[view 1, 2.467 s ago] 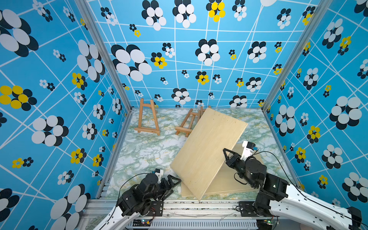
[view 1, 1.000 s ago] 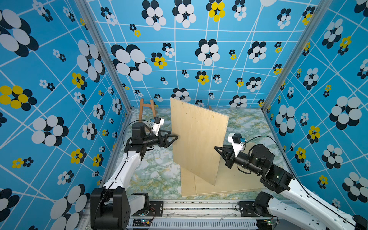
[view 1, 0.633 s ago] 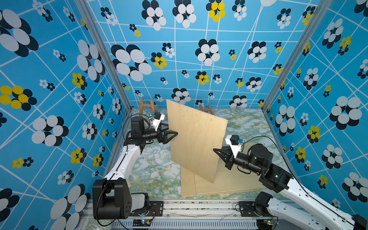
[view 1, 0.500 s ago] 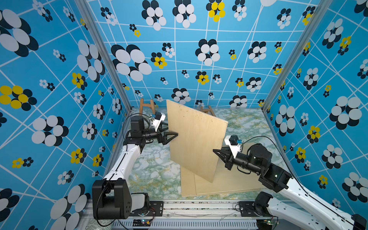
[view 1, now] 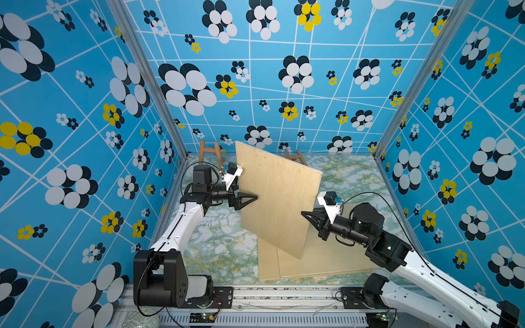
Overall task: Assemble the easel
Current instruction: Pick up the drawing board.
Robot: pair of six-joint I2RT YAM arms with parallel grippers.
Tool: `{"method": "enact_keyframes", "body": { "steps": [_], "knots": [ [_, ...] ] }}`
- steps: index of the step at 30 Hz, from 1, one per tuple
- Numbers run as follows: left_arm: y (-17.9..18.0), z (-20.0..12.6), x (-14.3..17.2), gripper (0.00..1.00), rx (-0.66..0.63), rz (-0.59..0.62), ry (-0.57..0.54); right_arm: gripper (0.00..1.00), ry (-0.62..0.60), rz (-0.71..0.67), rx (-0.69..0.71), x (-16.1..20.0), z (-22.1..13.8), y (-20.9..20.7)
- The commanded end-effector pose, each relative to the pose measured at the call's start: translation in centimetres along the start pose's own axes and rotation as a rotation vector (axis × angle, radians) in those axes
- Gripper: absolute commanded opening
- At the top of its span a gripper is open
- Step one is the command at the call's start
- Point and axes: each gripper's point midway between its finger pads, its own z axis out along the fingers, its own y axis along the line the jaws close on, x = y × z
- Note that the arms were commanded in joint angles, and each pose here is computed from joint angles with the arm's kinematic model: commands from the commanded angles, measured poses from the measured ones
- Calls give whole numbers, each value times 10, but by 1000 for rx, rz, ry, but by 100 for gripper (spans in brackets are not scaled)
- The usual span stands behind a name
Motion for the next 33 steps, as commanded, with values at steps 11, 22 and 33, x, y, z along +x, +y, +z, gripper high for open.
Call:
{"method": "enact_keyframes", "body": {
  "steps": [11, 22, 33],
  "knots": [
    [-19, 13, -2, 90, 114, -27, -2, 18, 66, -7, 85, 20, 17, -23],
    [-12, 8, -1, 89, 102, -65, -12, 21, -11, -6, 3, 11, 19, -9],
    [-10, 9, 3, 86, 105, -94, -25, 15, -204, 10, -28, -7, 24, -7]
  ]
}}
